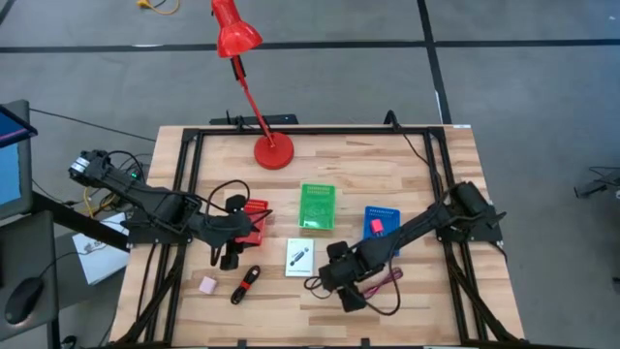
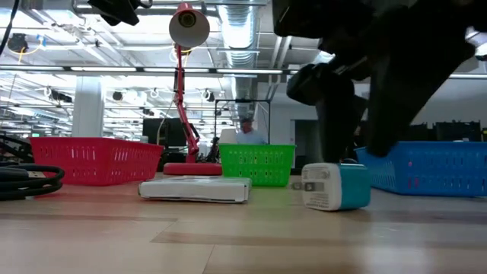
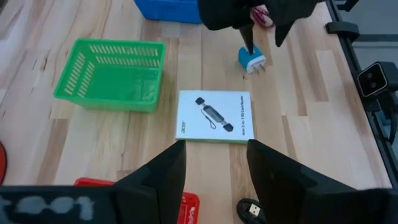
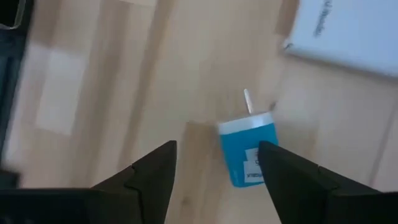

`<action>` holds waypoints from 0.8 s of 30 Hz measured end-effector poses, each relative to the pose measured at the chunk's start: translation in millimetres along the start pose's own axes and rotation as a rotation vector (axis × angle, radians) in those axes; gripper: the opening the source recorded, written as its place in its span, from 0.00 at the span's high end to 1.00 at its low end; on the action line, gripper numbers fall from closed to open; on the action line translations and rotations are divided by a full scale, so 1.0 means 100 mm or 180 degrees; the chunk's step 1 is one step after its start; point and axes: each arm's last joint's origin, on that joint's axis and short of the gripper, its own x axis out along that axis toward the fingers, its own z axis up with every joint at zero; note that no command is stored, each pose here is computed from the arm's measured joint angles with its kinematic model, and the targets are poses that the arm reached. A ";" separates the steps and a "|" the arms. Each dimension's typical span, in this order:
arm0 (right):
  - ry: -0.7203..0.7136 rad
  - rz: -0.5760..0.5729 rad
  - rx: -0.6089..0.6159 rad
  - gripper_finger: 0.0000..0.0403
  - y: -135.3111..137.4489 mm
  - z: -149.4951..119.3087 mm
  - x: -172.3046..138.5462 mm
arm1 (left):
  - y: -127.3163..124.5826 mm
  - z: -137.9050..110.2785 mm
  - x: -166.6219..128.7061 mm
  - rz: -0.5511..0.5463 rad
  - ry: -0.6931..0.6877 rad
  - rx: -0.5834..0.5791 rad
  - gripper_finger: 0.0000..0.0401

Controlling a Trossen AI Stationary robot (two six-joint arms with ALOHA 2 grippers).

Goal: Pick and place items into bin
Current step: Put the blue charger adapter into the blue bin

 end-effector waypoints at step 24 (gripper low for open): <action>0.0223 -0.0146 0.0135 0.43 -0.27 -0.03 0.21 | 0.00 0.00 0.00 0.0003 0.0001 0.0033 0.60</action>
